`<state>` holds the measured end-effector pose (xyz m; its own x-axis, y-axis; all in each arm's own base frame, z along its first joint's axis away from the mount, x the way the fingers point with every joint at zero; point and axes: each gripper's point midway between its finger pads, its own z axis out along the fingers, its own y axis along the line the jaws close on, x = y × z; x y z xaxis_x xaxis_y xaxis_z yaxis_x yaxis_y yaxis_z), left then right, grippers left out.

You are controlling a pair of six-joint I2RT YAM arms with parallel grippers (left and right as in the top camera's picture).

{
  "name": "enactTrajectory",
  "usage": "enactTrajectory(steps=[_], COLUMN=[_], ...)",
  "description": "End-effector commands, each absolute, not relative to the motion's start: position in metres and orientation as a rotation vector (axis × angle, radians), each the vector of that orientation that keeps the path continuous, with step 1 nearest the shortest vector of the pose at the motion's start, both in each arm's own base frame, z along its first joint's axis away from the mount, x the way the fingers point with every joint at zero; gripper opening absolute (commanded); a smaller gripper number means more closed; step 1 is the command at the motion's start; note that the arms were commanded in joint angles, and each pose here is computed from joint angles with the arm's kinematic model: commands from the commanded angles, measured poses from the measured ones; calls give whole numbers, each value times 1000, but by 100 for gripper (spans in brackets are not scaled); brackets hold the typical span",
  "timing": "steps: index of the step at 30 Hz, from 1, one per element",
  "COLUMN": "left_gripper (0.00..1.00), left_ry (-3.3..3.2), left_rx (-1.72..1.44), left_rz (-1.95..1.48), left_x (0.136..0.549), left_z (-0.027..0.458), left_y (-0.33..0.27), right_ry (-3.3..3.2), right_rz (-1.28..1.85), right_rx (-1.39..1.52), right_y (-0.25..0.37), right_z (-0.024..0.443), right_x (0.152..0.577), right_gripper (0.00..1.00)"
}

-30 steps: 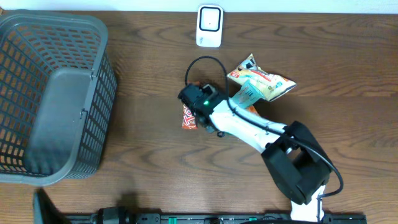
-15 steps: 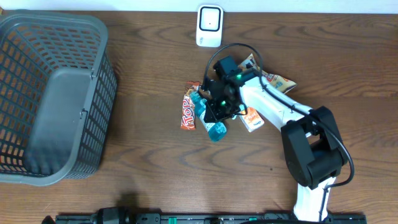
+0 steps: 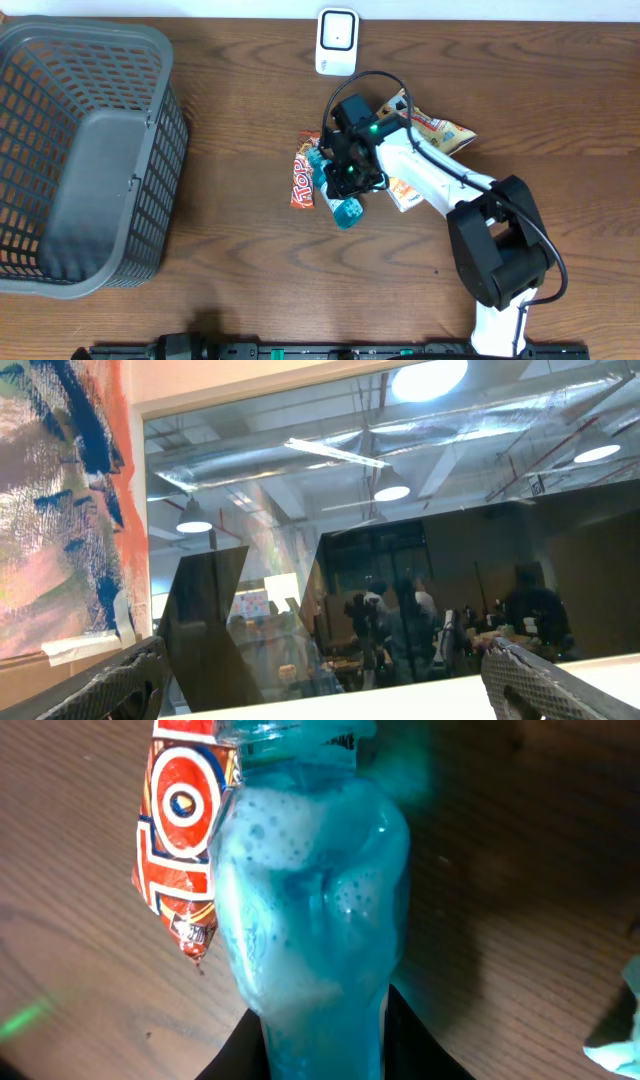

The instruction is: Scan the item barcode

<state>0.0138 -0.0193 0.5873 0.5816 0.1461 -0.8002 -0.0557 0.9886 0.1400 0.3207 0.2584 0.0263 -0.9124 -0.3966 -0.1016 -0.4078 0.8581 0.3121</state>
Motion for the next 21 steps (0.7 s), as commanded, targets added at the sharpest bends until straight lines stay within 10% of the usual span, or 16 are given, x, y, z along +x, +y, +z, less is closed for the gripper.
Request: enactTrajectory(steps=[1,21], left_gripper=[99,99], left_ry=[938,912], left_rx=[106,107], left_rz=[109,112], left_x=[14,-3], left_z=[589,512], left_y=[-21,-23], right_ry=[3065,2968], right_rz=[84,-259], right_rx=[-544,-557], right_y=[209,193], right_z=[-15,-10], right_x=[330,338], right_gripper=[1,8])
